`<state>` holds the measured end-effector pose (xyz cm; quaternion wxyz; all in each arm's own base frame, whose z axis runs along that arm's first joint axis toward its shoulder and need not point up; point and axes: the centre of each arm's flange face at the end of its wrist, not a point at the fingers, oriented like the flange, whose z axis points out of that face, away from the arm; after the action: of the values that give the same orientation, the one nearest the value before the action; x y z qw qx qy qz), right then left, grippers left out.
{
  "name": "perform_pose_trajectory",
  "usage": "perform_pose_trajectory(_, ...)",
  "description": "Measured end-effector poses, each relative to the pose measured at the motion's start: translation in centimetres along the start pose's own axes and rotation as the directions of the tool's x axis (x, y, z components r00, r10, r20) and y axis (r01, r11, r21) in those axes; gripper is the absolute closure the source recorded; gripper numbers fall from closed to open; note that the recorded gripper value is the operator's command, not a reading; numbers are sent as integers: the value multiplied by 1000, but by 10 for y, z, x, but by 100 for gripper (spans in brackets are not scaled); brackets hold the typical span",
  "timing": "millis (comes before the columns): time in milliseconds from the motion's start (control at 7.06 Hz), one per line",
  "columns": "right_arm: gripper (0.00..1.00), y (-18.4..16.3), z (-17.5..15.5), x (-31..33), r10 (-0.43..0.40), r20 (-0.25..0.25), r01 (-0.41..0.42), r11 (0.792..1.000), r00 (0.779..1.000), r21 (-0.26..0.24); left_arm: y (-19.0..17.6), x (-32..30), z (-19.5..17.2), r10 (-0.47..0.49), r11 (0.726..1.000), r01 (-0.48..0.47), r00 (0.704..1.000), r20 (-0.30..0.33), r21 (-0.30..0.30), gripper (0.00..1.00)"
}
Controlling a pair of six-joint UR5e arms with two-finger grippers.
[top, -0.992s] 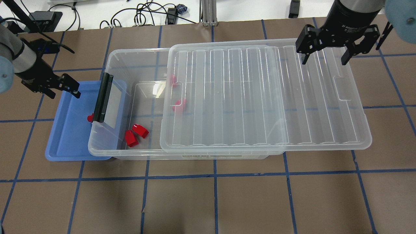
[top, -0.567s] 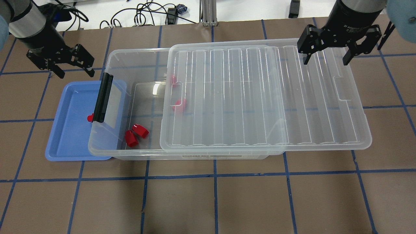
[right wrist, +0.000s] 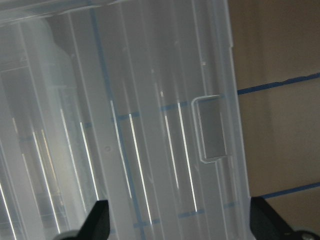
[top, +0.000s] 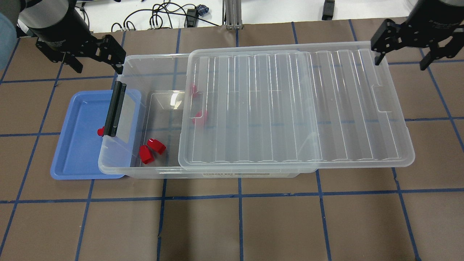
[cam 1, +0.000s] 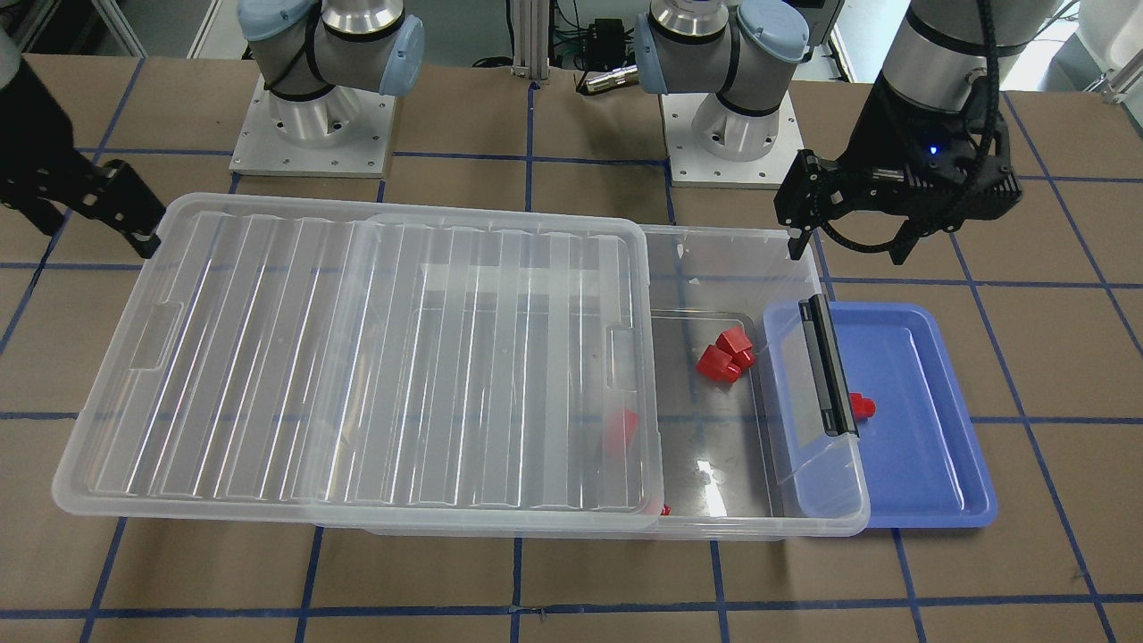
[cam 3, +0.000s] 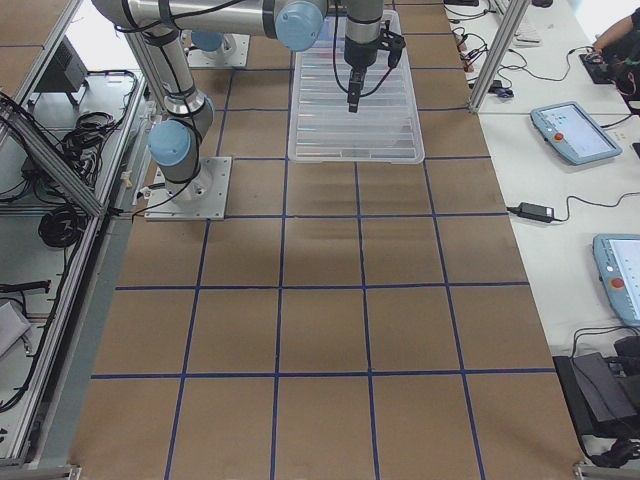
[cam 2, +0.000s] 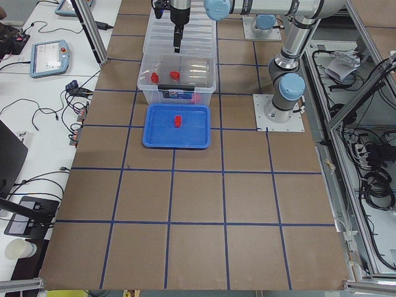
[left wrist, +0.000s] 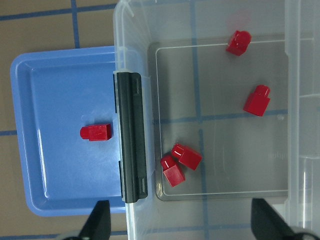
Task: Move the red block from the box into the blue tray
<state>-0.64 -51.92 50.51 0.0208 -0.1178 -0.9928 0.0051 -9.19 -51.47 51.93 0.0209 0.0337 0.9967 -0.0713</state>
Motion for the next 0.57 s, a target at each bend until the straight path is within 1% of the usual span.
perform_pose_trajectory(142,0,-8,8,42,-19,-6,19,1000,1000,-15,5,3,-5,-6,1000,6,1000,3,30,0)
perform_pose_trajectory(283,0,-13,22,79,-46,-7,46,998,999,-39,9,9,-8,-24,999,25,1000,-11,44,0)
perform_pose_trajectory(425,0,-13,34,104,-53,-20,52,996,998,-68,14,17,-14,-58,997,60,998,-37,56,0)
perform_pose_trajectory(567,1,-12,47,115,-55,-40,51,994,998,-92,23,22,-20,-96,995,97,994,-52,12,0)
